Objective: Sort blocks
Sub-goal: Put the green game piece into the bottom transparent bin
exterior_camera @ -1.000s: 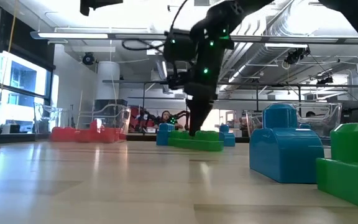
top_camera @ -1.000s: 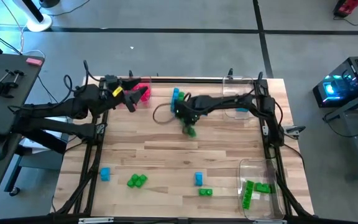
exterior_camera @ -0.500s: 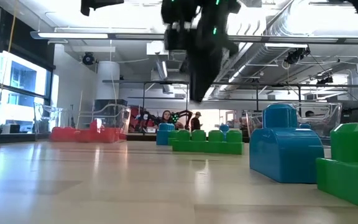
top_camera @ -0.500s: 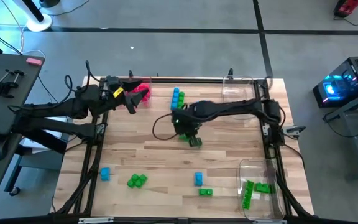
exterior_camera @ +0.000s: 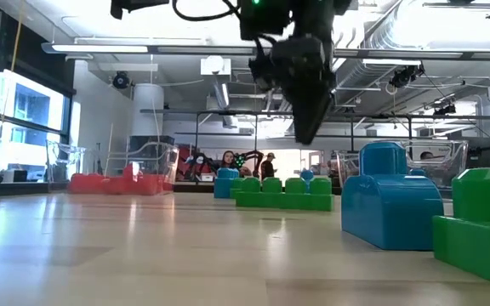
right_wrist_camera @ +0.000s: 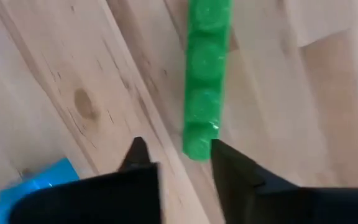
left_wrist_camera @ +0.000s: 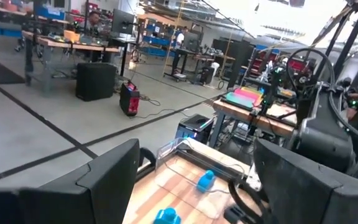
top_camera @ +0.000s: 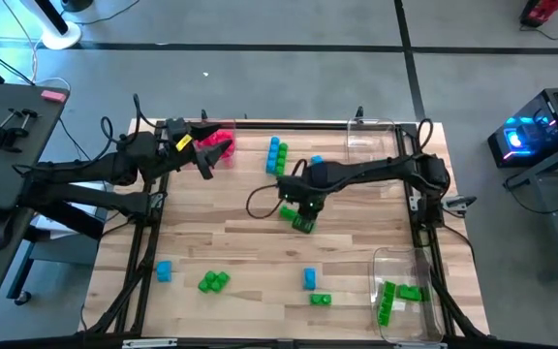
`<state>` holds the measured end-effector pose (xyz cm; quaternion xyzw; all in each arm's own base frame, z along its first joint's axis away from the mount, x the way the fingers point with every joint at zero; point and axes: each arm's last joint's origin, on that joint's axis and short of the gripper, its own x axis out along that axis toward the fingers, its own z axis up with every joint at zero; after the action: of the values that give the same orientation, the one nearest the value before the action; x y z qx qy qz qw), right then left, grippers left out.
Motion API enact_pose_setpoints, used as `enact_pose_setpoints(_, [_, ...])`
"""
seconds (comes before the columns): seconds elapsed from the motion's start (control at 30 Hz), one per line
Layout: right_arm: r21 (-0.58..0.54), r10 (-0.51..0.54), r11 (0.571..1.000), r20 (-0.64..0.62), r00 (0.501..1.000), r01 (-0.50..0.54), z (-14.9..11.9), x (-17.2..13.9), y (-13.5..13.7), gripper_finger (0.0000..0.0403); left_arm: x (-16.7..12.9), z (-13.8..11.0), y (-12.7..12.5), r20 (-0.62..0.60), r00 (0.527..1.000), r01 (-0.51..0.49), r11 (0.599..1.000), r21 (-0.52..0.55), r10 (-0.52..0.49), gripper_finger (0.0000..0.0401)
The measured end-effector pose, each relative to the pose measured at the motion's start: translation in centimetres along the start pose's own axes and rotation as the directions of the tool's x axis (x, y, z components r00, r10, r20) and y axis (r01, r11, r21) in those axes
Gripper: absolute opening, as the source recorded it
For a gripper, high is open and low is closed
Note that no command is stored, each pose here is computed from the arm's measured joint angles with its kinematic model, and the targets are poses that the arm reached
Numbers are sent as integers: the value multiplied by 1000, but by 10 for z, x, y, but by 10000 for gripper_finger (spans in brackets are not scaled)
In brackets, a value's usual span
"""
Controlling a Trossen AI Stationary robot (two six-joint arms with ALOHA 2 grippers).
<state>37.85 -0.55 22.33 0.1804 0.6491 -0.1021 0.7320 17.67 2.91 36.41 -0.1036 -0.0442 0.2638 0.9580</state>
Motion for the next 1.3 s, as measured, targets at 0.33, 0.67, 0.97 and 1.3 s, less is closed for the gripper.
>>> enact_pose_setpoints(0.33, [63, -5, 998, 37, 999, 3, -10, 43, -8, 187, 0, -1, 0, -7, 1000, -1, 999, 33, 1, 300])
enact_pose_setpoints(0.67, [50, -50, 998, 41, 998, 48, -30, 79, -24, 180, 0, -1, 0, -6, 1000, -3, 999, 31, 3, 300])
enact_pose_setpoints(0.97, [-100, -70, 992, 40, 997, 73, -24, 71, -23, 16, 0, 0, 1, 9, 999, -33, 999, -34, 34, 300])
enact_pose_setpoints(1.3, [-250, -188, 945, 109, 976, 210, 6, -15, -16, 6, 1, 1, 5, 15, 998, -58, 998, -15, 58, 300])
